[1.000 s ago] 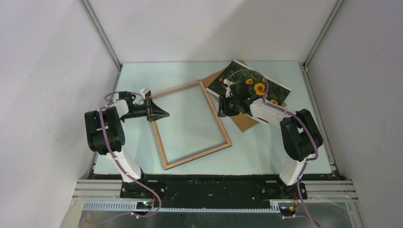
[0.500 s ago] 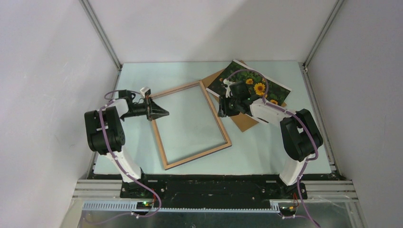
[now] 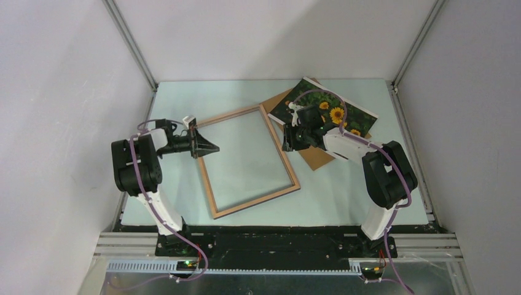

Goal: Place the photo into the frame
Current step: Place the photo frame item in the photo frame.

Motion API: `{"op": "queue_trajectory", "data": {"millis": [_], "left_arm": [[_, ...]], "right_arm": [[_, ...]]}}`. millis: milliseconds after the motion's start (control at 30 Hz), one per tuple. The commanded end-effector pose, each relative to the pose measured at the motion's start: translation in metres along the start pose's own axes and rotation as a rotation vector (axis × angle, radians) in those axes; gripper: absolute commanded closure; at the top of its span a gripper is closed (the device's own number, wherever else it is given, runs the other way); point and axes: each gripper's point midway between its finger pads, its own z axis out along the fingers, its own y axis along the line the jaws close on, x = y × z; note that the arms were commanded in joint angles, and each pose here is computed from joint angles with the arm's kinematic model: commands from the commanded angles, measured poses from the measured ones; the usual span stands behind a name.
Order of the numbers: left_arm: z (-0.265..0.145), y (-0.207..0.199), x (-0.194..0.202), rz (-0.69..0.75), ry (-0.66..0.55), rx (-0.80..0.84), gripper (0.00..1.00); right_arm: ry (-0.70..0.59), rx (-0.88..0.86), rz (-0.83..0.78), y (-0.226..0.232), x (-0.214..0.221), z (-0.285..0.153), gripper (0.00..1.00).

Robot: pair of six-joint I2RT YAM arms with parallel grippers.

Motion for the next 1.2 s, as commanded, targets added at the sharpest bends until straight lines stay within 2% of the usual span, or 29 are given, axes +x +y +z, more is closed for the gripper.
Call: {"op": "queue_trajectory", "data": {"millis": [0, 867, 1167], "left_arm": [[0.006, -0.002, 0.009, -0.001, 0.034, 0.044, 1.0], [0.003, -0.025, 0.009, 0.007, 0.039, 0.097, 1.0], [0.004, -0.018, 0.014, -0.015, 0.045, 0.098, 1.0]], "right_arm": [[-0.056, -0.007, -0.03, 0.006, -0.014, -0.009, 0.52], [0.017, 0.017, -0.03, -0.005, 0.01, 0.011, 0.58], [0.021, -0.013, -0.036, -0.003, 0.011, 0.022, 0.58]]}}
